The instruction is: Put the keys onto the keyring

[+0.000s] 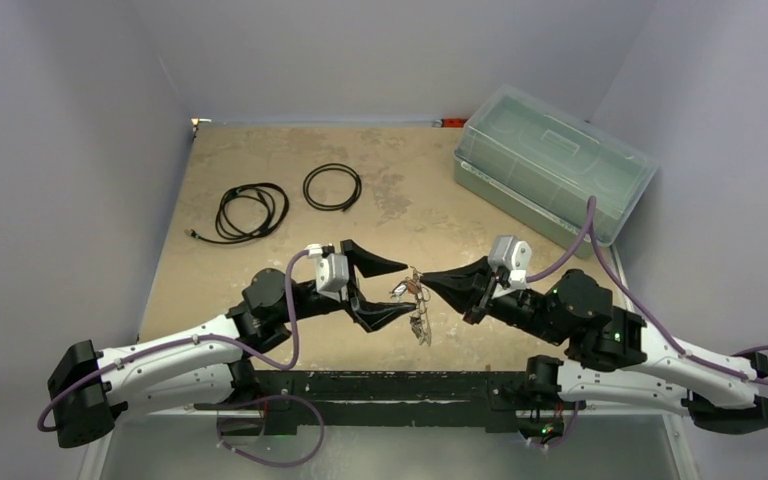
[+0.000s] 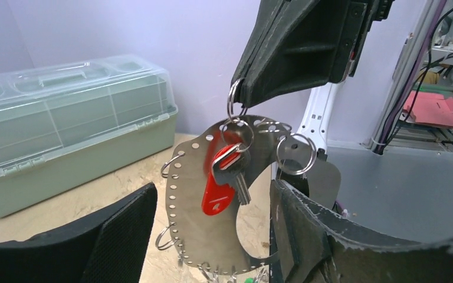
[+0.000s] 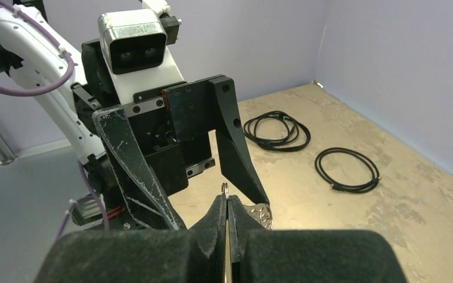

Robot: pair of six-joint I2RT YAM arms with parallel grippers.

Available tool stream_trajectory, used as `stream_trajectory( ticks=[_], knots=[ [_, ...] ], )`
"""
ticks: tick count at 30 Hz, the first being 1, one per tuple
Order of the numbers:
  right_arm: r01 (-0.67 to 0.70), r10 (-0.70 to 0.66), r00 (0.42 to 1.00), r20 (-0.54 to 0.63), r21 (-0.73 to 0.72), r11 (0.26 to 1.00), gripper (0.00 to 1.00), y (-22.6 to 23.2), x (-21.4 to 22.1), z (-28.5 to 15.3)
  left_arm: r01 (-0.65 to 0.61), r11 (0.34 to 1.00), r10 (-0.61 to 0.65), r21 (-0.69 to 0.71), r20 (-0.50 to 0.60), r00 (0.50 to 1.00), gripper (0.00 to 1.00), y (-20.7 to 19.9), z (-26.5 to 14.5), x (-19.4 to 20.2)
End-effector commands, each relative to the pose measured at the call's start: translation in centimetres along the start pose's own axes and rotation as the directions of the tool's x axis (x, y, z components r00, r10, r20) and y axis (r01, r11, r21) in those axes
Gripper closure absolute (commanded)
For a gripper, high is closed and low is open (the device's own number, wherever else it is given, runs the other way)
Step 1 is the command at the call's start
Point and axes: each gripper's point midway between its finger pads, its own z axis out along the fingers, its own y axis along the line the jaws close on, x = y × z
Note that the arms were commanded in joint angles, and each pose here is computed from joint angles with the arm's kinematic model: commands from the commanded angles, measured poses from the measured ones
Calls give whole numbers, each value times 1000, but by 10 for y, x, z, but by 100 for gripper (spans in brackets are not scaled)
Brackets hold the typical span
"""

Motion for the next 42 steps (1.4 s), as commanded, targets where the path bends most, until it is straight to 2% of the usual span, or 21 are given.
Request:
stream_trajectory(
  ticks=[1,4,6,11,15,16,22,27,32,39,42],
  knots=[
    [-19,23,993,118,-33,999,100,6,-39,2,-11,999,8,50,67,998,35,-10,1,-17],
    [-19,23,993,120,-39,999,100,7,-39,4,8,999,-10,46,56,998,48,-10,3,-15],
    [-19,24,992,123,-36,999,100,7,-40,5,23,999,-24,26,38,999,60,-6,5,-13],
    [-19,23,992,120,-33,999,100,7,-39,8,42,999,-42,7,16,999,75,-3,7,-9],
    [-49,52,992,119,-27,998,100,7,-38,9,56,998,-56,-6,5,998,98,-1,9,-8],
    [-49,52,992,117,-24,998,100,6,-37,9,62,998,-62,-13,3,998,100,0,9,-8],
    [-67,64,993,102,28,997,100,-3,-26,7,75,993,-78,-92,-35,996,100,11,7,-12],
    [-91,83,993,83,106,990,100,-16,-12,6,68,979,-98,-190,-151,984,100,28,7,-1],
    [-67,66,998,12,183,981,100,-28,6,8,33,966,-94,-257,-230,969,100,41,7,3],
    [-28,39,998,-52,184,983,100,-27,23,14,13,959,-112,-284,-336,935,100,45,8,16],
    [-6,23,997,-80,208,978,100,-31,29,15,0,952,-130,-307,-403,906,100,47,2,26]
  ],
)
